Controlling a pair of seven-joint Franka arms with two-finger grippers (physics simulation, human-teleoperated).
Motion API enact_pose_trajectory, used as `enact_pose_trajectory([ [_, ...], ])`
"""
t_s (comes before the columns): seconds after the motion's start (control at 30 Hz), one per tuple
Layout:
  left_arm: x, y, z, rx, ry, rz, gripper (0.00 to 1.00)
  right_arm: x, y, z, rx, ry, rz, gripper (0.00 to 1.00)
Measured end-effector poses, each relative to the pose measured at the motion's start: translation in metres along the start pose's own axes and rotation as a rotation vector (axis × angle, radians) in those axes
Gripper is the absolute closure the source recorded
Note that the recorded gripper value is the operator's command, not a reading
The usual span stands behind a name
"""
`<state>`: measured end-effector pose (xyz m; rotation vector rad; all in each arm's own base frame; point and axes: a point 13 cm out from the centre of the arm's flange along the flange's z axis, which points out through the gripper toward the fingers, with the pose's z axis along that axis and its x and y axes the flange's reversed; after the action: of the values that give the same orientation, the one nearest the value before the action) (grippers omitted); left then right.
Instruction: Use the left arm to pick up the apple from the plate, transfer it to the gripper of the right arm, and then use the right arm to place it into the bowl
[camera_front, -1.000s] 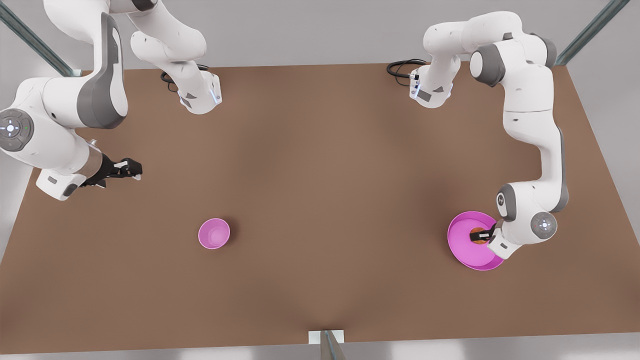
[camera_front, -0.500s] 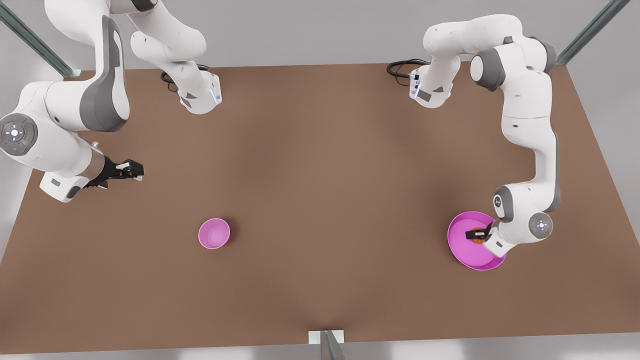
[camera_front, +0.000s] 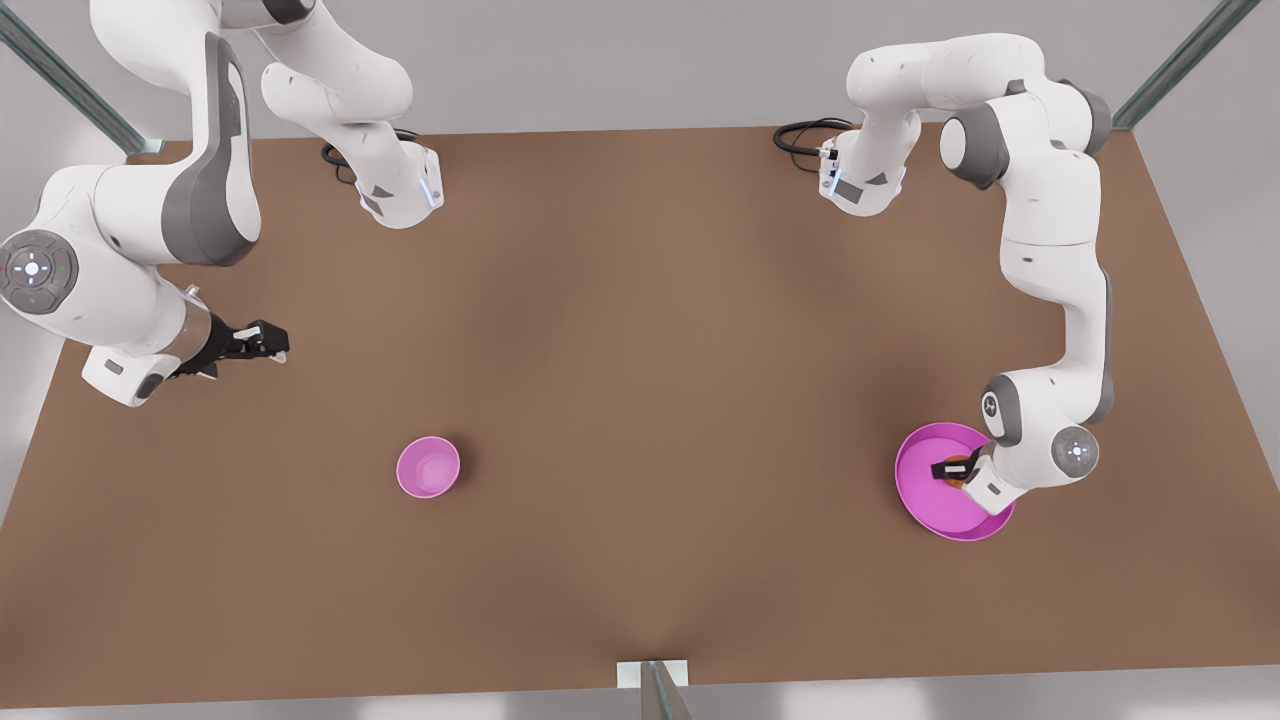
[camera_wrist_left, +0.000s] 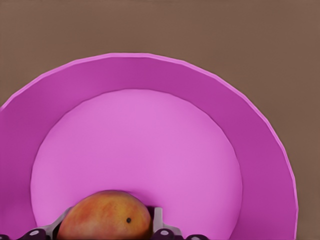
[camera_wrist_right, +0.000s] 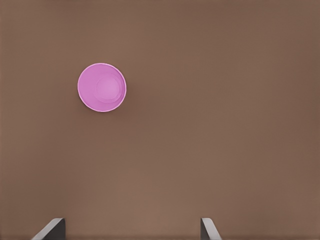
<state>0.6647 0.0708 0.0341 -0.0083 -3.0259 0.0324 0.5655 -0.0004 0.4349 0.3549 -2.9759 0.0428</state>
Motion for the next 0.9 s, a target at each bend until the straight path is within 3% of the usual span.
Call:
enact_pose_trajectory([
  [0.1, -0.001, 0.000, 0.000, 0.000, -0.003, 0.004, 0.20, 0.000, 0.000, 0.001, 0.000, 0.001, 0.000, 0.00],
  [0.17, -0.001, 0.000, 0.000, -0.001, -0.004, 0.006, 0.27, -0.001, 0.000, 0.002, -0.001, 0.003, 0.000, 0.00],
  [0.6, -0.015, -0.033, -0.038, 0.100, -0.009, -0.023, 0.28, -0.013, 0.004, 0.026, -0.035, 0.036, -0.006, 0.00],
  [0.77, -0.047, -0.119, -0.128, 0.272, -0.042, 0.028, 0.30, -0.078, 0.081, 0.087, -0.238, 0.079, -0.161, 0.00],
  [0.9, -0.028, -0.271, -0.175, 0.574, 0.022, 0.091, 0.32, -0.136, 0.173, 0.160, -0.632, 0.067, -0.366, 0.00],
])
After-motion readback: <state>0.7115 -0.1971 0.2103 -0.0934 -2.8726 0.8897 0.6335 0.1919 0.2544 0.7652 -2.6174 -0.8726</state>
